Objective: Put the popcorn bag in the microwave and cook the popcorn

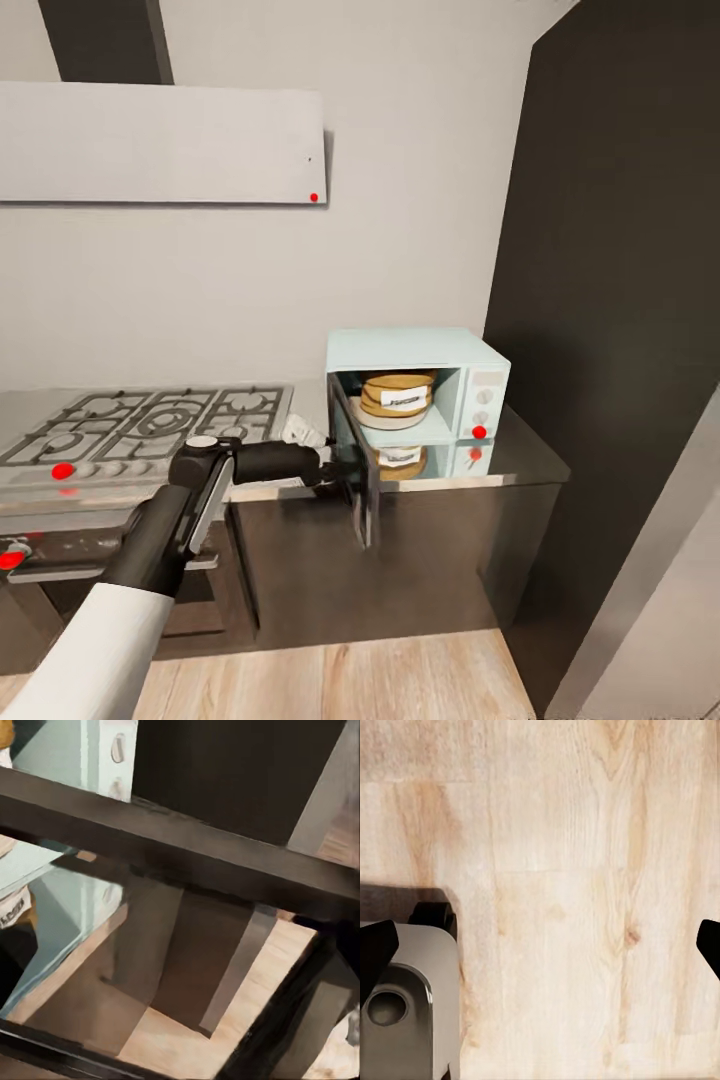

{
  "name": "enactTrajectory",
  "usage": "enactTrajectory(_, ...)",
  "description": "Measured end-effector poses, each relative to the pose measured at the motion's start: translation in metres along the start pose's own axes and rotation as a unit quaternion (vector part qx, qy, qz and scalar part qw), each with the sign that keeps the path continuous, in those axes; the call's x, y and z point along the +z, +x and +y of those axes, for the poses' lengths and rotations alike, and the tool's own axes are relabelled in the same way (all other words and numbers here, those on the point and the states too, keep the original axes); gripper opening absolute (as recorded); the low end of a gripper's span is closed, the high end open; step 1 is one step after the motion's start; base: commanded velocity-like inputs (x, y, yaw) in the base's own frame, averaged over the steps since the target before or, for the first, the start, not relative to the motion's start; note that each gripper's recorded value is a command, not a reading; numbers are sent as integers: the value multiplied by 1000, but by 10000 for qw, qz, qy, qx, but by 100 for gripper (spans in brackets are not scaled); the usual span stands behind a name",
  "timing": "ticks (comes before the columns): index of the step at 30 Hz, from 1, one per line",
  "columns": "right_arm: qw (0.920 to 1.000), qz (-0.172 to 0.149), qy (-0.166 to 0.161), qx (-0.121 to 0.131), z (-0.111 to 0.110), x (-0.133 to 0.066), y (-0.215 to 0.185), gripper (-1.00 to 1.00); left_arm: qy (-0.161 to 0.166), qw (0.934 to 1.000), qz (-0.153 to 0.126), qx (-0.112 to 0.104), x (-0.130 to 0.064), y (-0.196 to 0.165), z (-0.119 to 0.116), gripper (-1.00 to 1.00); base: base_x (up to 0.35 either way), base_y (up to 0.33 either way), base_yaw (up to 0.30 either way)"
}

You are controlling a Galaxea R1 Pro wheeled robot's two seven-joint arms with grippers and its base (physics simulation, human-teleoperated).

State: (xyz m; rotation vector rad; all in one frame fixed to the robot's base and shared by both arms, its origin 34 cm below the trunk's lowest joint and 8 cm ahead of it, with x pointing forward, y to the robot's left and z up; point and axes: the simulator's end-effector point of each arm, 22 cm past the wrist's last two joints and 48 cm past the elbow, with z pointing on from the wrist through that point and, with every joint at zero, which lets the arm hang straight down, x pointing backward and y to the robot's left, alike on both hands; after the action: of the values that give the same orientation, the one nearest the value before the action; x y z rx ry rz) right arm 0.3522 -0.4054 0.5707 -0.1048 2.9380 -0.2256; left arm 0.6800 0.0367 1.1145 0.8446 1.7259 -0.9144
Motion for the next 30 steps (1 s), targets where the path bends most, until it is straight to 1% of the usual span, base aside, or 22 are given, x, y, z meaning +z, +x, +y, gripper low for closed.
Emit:
enactTrajectory(5, 10000, -31, -2, 3, 0, -1, -2, 100, 63, 10000, -65, 5, 4, -5, -7, 100, 0, 0, -166)
enactTrajectory(15, 10000, -73, 5, 5, -1, -2, -5, 100, -58, 9999, -70, 54, 3, -8, -5, 100, 0, 0, -160)
enactTrajectory(21, 9999, -103, 6, 13, -1, -3, -8, 100, 25, 9999, -149, 51, 11, -14, -15, 100, 0, 0, -171)
enactTrajectory(22, 9999, -109, 6, 13, -1, -3, -8, 100, -10, 9999, -156, 53, 12, -15, -14, 100, 0, 0, -181)
enactTrajectory(24, 9999, -120, 6, 15, -1, -3, -9, 100, -205, 9996, -159, 54, 11, -16, -6, 100, 0, 0, -181)
enactTrajectory(26, 9999, -128, 7, 15, -1, -3, -10, 100, -491, 9986, -177, 55, 10, -17, 5, 100, 0, 0, -181)
enactTrajectory(30, 9999, -147, 9, 17, -1, -4, -11, 100, -611, 9979, -182, 80, 9, -19, 9, 100, 0, 0, -182)
